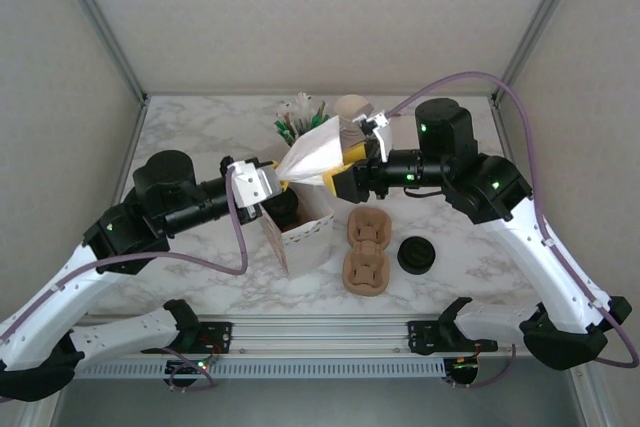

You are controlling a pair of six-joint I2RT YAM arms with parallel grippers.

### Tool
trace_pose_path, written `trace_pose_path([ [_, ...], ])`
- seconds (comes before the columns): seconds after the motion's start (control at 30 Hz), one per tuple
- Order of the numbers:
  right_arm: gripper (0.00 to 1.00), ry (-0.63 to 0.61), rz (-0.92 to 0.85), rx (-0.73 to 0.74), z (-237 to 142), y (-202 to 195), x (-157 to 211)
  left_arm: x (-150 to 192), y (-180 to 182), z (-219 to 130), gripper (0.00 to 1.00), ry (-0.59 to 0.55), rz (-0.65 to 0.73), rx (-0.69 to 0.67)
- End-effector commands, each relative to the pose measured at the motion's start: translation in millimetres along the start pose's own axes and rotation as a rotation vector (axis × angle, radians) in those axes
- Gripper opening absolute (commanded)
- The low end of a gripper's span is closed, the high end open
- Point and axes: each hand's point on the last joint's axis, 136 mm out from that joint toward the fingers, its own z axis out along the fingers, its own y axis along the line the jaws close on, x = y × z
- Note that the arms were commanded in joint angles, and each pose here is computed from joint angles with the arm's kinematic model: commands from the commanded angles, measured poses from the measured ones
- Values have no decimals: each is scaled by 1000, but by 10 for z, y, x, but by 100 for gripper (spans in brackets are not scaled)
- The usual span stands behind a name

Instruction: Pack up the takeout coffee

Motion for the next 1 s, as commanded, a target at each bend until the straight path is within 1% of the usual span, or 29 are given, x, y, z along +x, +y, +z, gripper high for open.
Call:
trace_pose_path([
  [0.0,69,-130,-13,91,-144,-57,-224,145,30,-60,0,38,33,-58],
  [0.07,78,-200,-4,135,-271,-71,-313,235,87,-79,0,71,81,-103],
  [0.17,87,-286,8,171,-443,-52,-428,251,130,-93,0,92,116,-122],
  [0.23,91,-313,8,171,-481,-32,-483,222,111,-87,0,86,130,-104],
  [0.3,94,-311,9,157,-443,-25,-518,184,69,-64,0,74,137,-71],
  [0.37,94,-285,31,144,-348,-48,-536,134,34,-44,0,54,137,-44],
  [0.47,82,-223,55,87,-143,-51,-528,22,86,-24,0,15,109,-61],
  [0.53,79,-183,31,5,-1,79,-466,-80,173,-37,0,-16,65,-97],
  [0.67,80,-131,-17,-28,167,133,-319,-254,183,-75,0,-95,5,-91],
  [0.8,80,-99,6,-76,293,172,-240,-406,212,-127,0,-175,-52,-100],
  [0.9,82,-104,9,-132,343,234,-208,-514,247,-154,0,-233,-128,-106],
  [0.97,83,-118,-9,-164,348,284,-195,-562,205,-158,0,-259,-166,-72],
])
